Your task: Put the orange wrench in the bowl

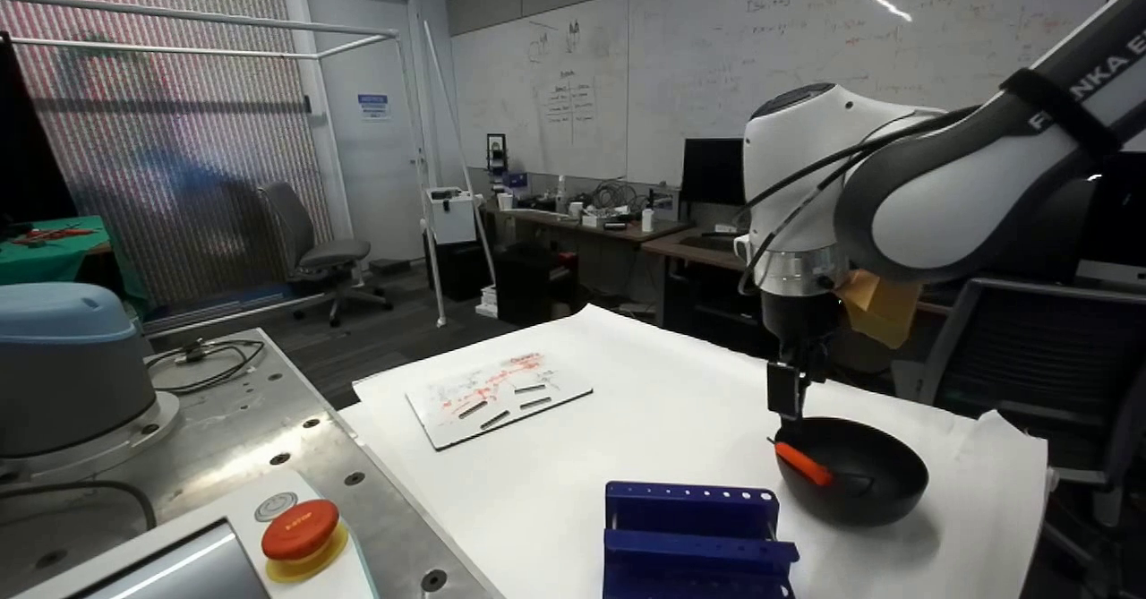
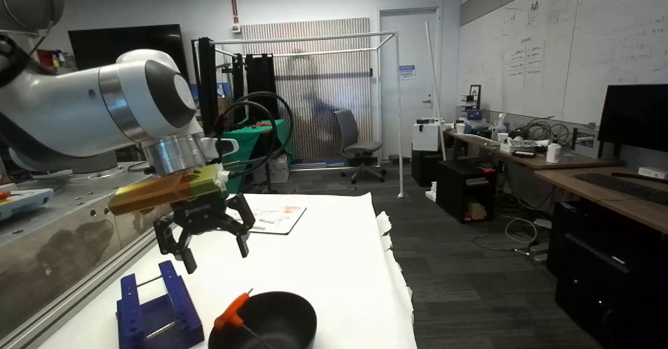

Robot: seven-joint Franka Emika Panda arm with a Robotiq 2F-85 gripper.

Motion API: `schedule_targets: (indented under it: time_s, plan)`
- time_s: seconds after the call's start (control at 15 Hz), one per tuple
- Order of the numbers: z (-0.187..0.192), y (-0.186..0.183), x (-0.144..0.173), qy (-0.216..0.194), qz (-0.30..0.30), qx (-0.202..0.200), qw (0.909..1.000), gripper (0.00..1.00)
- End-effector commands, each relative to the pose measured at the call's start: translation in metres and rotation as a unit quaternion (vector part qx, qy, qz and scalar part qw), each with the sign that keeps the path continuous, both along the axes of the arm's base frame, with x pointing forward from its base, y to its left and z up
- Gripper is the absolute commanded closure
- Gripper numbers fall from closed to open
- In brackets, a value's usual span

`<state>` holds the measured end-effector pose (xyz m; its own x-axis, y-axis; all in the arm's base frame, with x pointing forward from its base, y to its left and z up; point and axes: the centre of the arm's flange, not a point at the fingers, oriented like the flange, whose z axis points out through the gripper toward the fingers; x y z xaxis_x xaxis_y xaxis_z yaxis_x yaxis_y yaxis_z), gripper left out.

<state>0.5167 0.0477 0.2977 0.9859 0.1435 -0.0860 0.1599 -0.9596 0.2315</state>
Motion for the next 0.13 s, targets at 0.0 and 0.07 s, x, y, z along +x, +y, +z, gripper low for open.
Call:
schedule_targets:
  time_s: [0.0,0.07]
  plan:
    - [0.0062,-0.0016,-0.0052,-0.001,-0.009,0.015,0.9999,0.00]
    - [0.0116,-0.0028,-0.0100,-0.002,-0.014,0.025,0.9996,0.00]
